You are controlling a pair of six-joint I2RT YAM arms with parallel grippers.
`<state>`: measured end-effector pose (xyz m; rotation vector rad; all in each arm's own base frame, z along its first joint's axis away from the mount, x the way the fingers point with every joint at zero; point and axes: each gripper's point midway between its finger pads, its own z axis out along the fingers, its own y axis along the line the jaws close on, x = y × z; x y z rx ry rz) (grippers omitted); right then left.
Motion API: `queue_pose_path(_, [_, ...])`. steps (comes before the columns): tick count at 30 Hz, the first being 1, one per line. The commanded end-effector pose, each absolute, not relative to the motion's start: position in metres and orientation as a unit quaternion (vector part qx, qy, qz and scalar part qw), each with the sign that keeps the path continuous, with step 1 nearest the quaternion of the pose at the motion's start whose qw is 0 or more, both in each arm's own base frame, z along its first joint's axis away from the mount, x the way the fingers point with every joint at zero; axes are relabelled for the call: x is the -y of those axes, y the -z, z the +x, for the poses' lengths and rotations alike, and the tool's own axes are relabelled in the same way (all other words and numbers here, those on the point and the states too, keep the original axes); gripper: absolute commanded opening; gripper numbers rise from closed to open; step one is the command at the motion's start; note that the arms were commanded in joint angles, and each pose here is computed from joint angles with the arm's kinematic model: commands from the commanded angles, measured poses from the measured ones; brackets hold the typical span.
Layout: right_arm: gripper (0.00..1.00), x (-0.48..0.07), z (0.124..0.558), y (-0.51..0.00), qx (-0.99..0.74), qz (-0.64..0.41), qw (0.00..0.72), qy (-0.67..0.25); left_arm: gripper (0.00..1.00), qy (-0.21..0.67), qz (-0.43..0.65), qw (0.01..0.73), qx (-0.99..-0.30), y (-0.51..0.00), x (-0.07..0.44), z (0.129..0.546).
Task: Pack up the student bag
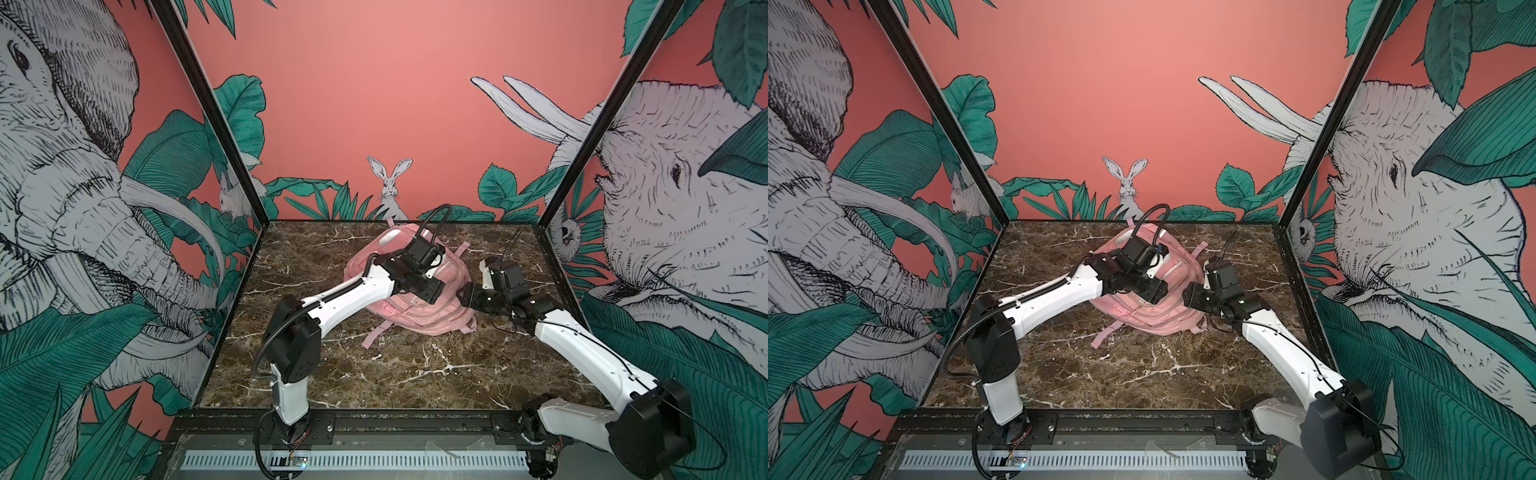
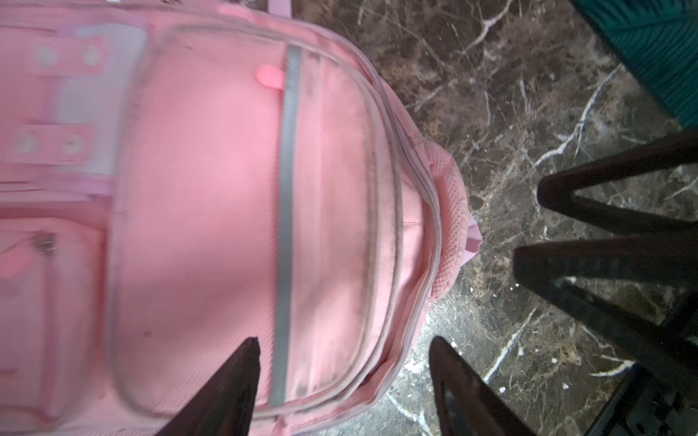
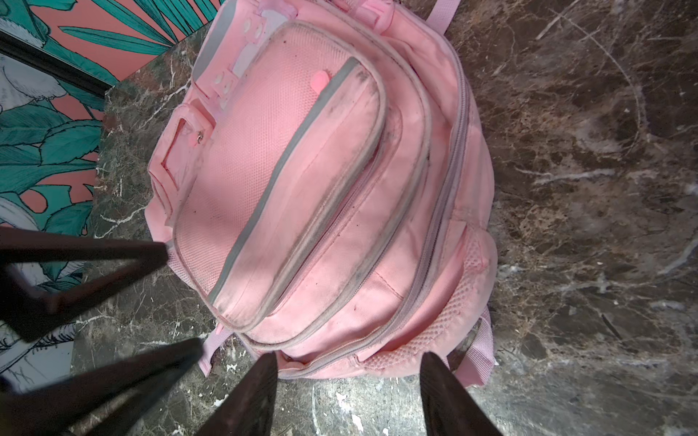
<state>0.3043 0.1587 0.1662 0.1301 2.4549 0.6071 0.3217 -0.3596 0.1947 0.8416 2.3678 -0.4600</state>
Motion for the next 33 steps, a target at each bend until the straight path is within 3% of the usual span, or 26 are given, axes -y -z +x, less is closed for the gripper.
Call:
queue_pose_path(1, [0.59, -0.170, 0.305, -0.177, -0.920, 0.028, 0.311, -0.238, 0.72, 0.166, 0.266, 0.330, -0.890, -0.221, 0.320, 0.337])
queue_pose_path(12, [0.60, -0.225, 0.299, -0.172, -0.926, -0.046, 0.299, -0.225, 0.71, 0.199, 0.071, 0.295, -0.932, -0.167, 0.199, 0.369])
queue_pose_path(24, [0.50, -0.309, 0.280, -0.139, -0.925, -0.073, 0.257, -0.269, 0.72, 0.249, -0.007, 0.239, -0.939, -0.112, 0.189, 0.373])
queue_pose_path(33, [0.48, -0.336, 0.276, -0.121, -0.925, -0.069, 0.234, -0.292, 0.72, 0.192, -0.075, 0.261, -0.943, -0.101, 0.135, 0.366])
